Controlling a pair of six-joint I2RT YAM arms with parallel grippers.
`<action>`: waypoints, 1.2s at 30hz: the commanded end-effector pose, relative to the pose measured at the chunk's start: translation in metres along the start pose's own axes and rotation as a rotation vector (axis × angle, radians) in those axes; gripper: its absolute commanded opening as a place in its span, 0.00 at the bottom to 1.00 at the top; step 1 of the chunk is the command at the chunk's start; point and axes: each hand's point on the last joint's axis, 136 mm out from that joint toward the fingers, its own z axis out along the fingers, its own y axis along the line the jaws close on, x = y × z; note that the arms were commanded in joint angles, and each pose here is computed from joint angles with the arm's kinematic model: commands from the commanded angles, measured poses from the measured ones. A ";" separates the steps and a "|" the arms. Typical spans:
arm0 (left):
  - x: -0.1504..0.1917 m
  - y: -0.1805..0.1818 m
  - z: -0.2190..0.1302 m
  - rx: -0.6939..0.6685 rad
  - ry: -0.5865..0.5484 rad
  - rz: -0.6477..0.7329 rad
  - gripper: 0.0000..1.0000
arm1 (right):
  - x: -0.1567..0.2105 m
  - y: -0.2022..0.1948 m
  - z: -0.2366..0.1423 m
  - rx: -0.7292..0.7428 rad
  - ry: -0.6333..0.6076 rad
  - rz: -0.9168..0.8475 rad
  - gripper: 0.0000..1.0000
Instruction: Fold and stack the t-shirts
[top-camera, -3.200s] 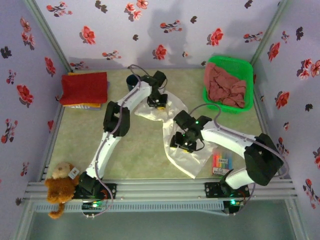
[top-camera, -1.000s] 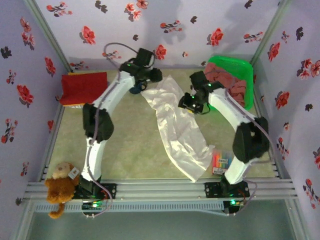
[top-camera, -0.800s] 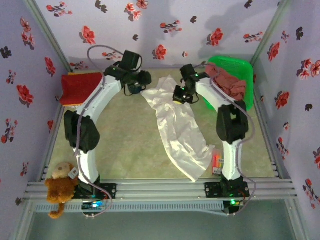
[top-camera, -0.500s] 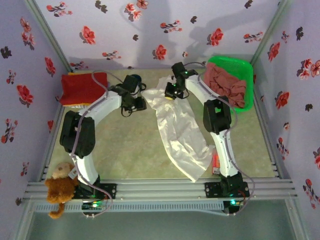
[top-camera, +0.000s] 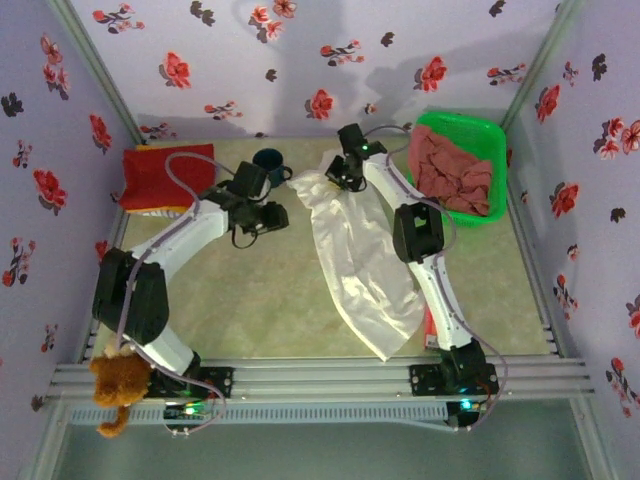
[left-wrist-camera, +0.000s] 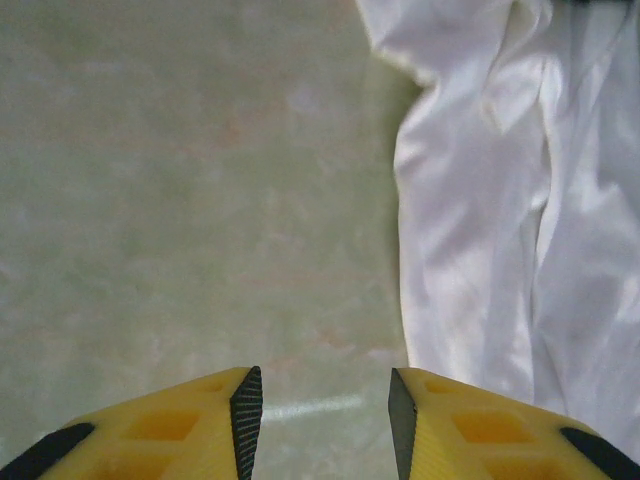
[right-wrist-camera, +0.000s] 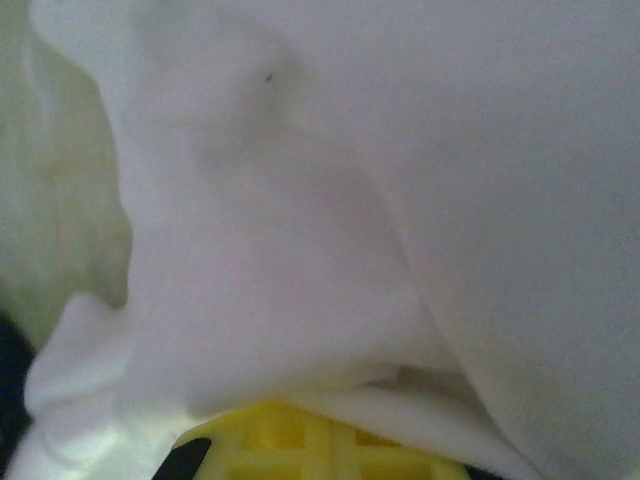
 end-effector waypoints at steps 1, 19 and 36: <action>0.028 -0.005 0.004 -0.006 0.036 0.009 0.42 | -0.053 -0.003 0.003 -0.050 -0.148 0.113 0.05; 0.150 -0.125 0.033 0.126 0.281 0.392 0.41 | -0.065 0.076 -0.205 -0.178 -0.298 -0.201 0.30; 0.254 -0.128 0.043 0.021 0.545 0.639 0.48 | 0.039 -0.167 -0.355 0.115 -0.263 0.067 0.41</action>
